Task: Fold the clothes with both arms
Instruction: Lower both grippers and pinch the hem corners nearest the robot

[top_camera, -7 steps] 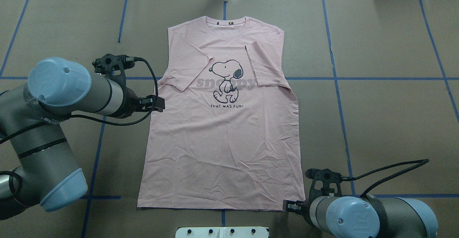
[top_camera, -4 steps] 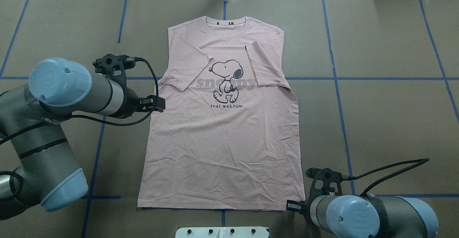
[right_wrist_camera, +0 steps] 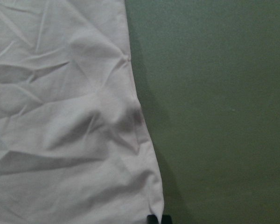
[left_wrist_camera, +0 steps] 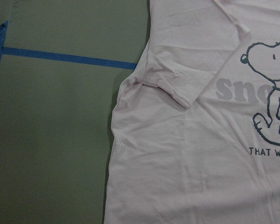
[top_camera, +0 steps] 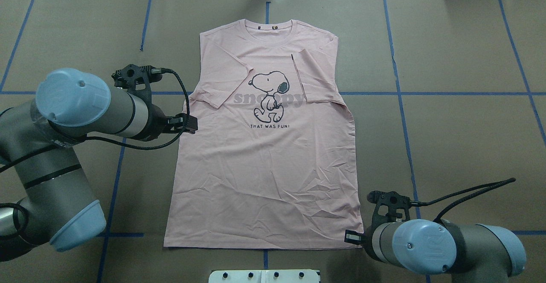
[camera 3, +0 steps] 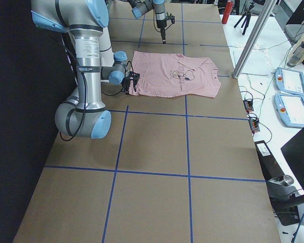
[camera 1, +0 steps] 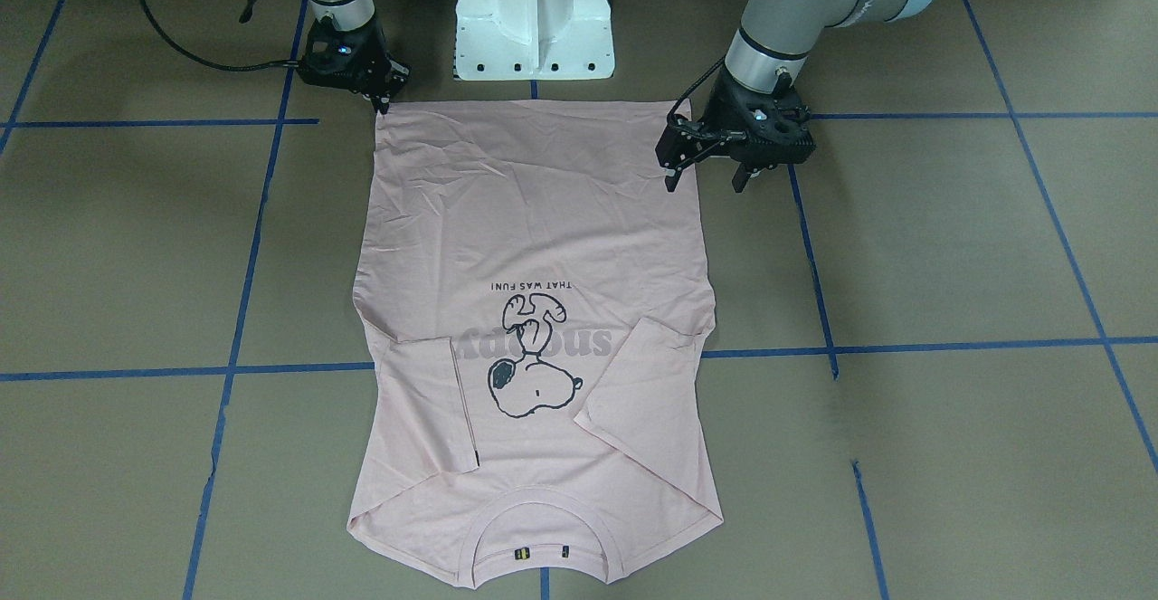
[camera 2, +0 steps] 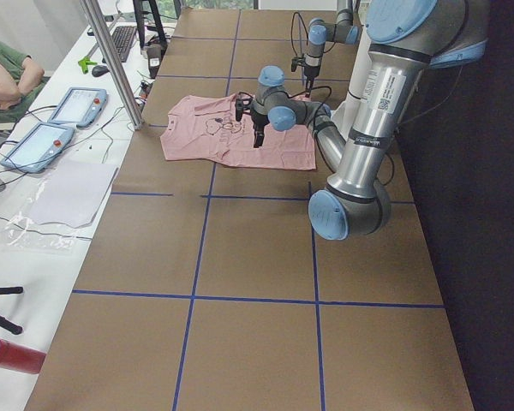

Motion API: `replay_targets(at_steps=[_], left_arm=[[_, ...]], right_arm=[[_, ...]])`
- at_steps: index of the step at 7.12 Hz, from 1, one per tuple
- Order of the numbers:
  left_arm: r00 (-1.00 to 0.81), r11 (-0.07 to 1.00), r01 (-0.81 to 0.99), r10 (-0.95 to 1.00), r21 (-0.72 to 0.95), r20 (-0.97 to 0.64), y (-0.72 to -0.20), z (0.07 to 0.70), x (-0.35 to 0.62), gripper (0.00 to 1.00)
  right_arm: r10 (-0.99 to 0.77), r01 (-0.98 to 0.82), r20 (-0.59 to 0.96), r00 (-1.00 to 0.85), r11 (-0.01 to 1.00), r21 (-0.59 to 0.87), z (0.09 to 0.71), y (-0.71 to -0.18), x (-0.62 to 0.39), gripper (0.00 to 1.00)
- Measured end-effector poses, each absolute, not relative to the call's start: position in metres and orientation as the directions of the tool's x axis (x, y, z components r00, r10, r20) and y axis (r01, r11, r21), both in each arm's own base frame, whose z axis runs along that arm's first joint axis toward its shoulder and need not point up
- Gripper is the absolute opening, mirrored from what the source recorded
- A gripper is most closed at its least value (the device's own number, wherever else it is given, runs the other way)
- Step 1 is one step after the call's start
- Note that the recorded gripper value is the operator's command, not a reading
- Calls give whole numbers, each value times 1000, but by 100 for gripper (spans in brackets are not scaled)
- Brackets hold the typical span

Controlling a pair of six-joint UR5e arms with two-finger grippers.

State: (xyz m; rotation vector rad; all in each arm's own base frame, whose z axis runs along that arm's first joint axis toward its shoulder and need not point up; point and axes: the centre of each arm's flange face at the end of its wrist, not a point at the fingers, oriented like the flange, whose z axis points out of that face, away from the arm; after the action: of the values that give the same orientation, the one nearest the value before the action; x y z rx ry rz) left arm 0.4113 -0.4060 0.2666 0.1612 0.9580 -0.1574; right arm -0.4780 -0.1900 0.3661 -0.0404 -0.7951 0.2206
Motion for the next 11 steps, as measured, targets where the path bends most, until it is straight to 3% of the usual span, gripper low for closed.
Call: replay_targets(at_steps=[3, 8, 11], left_arm=[[567, 970, 242, -173, -38, -805, -381, 289, 419, 100], [590, 906, 327, -419, -270, -690, -223, 340, 479, 100], [603, 896, 328, -443, -300, -664, -197, 345, 493, 96]], right_arm=[[236, -216, 723, 649, 969, -123, 353, -208, -459, 0], [249, -229, 736, 630, 965, -130, 345, -218, -454, 0], [251, -233, 739, 625, 964, -131, 343, -220, -453, 0]])
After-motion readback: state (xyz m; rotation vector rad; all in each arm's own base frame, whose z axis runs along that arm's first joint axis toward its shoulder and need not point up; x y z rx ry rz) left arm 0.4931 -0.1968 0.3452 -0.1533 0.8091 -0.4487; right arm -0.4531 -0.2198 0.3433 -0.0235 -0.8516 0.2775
